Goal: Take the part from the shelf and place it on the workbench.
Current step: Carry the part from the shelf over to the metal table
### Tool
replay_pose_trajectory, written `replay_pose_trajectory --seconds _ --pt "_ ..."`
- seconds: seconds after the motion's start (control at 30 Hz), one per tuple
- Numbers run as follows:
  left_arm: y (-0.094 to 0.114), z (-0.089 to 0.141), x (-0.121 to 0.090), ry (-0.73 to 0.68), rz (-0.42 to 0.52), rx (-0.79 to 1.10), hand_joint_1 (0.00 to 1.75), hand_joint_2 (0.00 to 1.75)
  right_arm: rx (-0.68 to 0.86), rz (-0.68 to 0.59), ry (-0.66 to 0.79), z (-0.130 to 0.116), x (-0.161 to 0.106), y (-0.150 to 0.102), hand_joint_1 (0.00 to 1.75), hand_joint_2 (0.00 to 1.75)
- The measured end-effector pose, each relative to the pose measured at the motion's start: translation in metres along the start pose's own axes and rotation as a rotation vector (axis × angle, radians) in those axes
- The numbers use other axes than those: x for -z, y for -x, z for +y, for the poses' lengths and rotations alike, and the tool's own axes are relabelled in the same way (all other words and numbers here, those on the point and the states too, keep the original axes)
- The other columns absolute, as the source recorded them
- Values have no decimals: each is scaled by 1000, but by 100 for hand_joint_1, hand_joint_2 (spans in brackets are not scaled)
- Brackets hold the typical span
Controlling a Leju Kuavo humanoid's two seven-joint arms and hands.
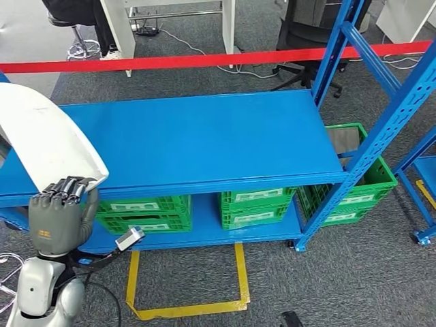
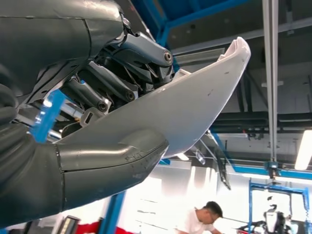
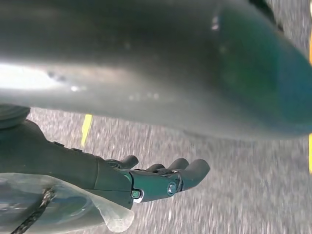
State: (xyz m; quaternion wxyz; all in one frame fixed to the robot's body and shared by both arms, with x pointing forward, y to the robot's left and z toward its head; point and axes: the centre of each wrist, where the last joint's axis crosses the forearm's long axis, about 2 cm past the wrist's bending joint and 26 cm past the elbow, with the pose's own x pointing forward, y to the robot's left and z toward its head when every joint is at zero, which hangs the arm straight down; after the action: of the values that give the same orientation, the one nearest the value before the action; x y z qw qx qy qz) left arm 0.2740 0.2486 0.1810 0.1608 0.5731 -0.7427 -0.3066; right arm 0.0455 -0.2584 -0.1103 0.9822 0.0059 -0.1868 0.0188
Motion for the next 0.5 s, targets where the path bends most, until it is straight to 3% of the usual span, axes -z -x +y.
replay_pose_trajectory --seconds 0.2,0.3,0.5 --pt "-1 0 -5 15 17 -1 175 175 -11 4 -2 1 0 0 0 0" --pt "4 4 -23 49 38 7 175 175 -40 11 9 4 0 0 0 0" --pt "45 31 -66 57 -24 10 175 175 -89 8 -2 29 -2 -4 0 0"
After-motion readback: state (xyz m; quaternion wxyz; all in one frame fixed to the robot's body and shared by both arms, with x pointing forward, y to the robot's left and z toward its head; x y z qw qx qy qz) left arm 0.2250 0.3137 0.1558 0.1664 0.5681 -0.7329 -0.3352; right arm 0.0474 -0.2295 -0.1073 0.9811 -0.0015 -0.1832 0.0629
